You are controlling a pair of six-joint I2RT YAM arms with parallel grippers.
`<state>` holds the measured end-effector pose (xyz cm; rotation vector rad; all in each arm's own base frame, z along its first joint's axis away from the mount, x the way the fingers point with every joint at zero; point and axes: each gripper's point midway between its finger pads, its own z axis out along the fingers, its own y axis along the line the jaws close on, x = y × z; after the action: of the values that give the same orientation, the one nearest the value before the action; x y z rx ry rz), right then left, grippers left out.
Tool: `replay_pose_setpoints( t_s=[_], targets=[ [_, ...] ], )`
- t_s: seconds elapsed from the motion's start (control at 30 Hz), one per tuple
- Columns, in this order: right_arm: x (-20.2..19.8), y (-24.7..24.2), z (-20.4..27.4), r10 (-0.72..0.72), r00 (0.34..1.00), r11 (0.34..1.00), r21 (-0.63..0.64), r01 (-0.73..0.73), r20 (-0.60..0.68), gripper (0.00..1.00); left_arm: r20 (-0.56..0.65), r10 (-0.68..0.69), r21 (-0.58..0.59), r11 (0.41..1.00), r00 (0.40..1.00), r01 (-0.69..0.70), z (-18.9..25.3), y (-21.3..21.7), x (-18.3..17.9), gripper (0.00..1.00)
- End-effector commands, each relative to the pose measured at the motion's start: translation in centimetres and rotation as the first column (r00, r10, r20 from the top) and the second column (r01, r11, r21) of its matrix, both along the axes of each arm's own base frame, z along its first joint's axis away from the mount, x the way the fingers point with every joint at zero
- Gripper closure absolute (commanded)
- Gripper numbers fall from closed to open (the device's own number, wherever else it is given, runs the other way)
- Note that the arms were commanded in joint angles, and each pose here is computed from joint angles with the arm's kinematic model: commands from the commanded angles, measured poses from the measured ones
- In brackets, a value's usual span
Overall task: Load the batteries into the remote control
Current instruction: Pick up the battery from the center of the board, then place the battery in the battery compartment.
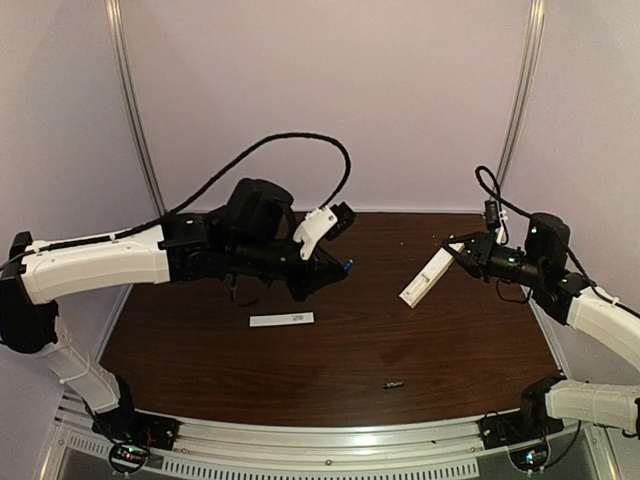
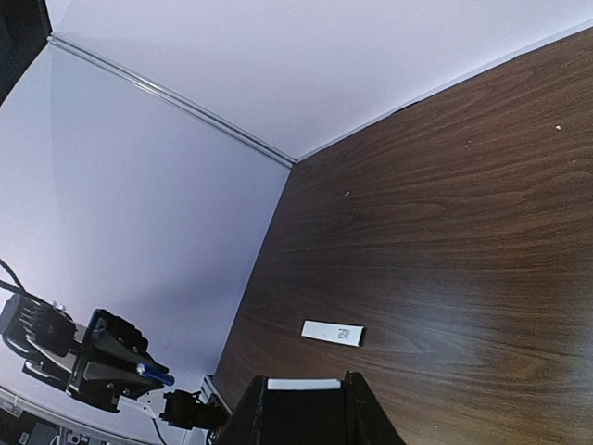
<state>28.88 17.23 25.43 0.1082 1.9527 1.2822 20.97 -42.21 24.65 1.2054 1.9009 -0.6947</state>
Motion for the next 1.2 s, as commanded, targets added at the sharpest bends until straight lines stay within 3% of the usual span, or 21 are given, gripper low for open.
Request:
replay_pose_setpoints(
  t_s=[0.0, 0.33, 0.63, 1.17],
  targets=[
    [-1.1, 2.3, 2.0, 0.060, 0.997, 0.995, 0.078, -0.064, 0.045, 1.00, 0.088, -0.054, -0.169, 0.983, 0.995, 0.068, 3.1, -2.6, -0.3, 1.00],
    [-3.1, 7.0, 2.1, 0.167, 0.984, 0.983, 0.065, -0.171, 0.061, 1.00, 0.160, -0.137, -0.229, 0.958, 0.978, 0.172, 4.3, -5.0, -3.5, 1.00],
    [-2.3, 7.7, 0.1, 0.111, 0.993, 0.991, 0.079, -0.107, -0.049, 1.00, 0.124, -0.125, -0.144, 0.979, 0.984, 0.143, 0.3, -6.3, -3.1, 1.00],
    [-2.1, 7.8, -0.1, 0.088, 0.993, 0.994, 0.076, -0.082, -0.076, 1.00, 0.085, -0.056, -0.092, 0.994, 0.995, 0.064, -2.3, -7.3, -1.7, 0.99]
  ],
)
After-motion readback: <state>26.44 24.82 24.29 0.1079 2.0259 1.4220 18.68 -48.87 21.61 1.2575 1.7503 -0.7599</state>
